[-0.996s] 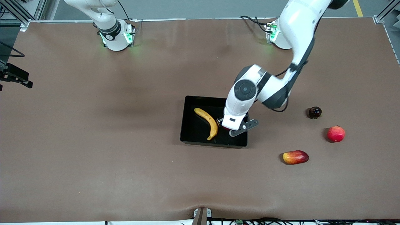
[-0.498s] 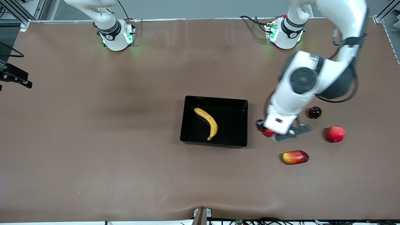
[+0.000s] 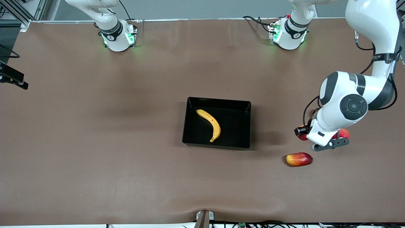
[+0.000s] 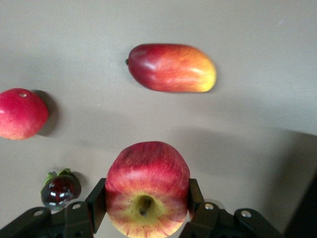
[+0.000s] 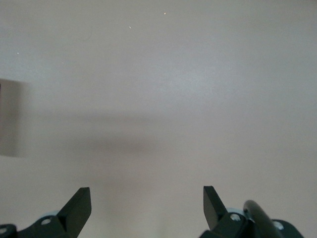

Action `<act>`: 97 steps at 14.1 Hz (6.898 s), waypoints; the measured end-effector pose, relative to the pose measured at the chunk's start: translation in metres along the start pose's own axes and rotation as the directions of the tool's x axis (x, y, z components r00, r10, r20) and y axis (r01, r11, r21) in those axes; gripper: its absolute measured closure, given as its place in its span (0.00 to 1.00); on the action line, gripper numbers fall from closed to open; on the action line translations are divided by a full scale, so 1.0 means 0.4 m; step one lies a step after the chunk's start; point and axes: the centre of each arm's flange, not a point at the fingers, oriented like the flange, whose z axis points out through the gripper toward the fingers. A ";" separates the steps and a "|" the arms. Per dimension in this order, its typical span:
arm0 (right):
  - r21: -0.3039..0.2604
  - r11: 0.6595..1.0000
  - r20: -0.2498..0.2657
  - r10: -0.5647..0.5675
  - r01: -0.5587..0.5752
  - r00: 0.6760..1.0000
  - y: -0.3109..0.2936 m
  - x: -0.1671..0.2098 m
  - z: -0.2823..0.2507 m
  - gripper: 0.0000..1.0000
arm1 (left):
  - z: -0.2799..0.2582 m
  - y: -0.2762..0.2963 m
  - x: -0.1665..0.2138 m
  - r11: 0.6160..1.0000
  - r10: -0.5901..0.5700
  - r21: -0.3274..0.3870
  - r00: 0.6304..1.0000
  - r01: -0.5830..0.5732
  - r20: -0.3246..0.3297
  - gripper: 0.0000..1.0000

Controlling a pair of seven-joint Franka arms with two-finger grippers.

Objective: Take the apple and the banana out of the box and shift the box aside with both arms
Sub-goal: 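Lower the apple beside the mango and open the left gripper, then move the left gripper back over the yellow banana in the tray, then grasp the banana with the left gripper while the right gripper approaches the tray, then place the banana by the mango while the right gripper grips the tray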

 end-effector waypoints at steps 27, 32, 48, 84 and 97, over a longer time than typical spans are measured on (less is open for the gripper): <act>0.000 1.000 0.008 -0.009 0.009 1.000 0.000 0.077 0.103 0.00 | -0.211 0.606 -0.310 0.988 0.105 -0.099 0.990 -0.115 -0.099 0.00; -0.020 1.000 -0.085 -0.025 0.023 0.996 -0.005 0.131 0.120 0.00 | -0.068 0.821 -0.366 0.979 0.167 -0.099 0.982 -0.176 -0.091 0.00; 0.022 0.998 -0.094 0.052 -0.050 0.994 -0.016 0.211 0.242 0.00 | 0.227 0.991 -0.406 0.981 0.161 -0.089 0.977 -0.174 -0.140 0.64; 0.107 0.960 0.059 0.255 -0.260 0.965 -1.219 0.090 0.939 0.15 | 0.280 -0.287 0.338 0.817 0.576 0.105 0.805 -0.566 -0.142 0.64; 0.054 0.958 0.009 0.282 -0.282 0.959 -1.245 0.089 1.012 0.96 | -0.031 -0.297 0.332 0.895 0.446 0.086 0.872 -0.438 -0.200 0.00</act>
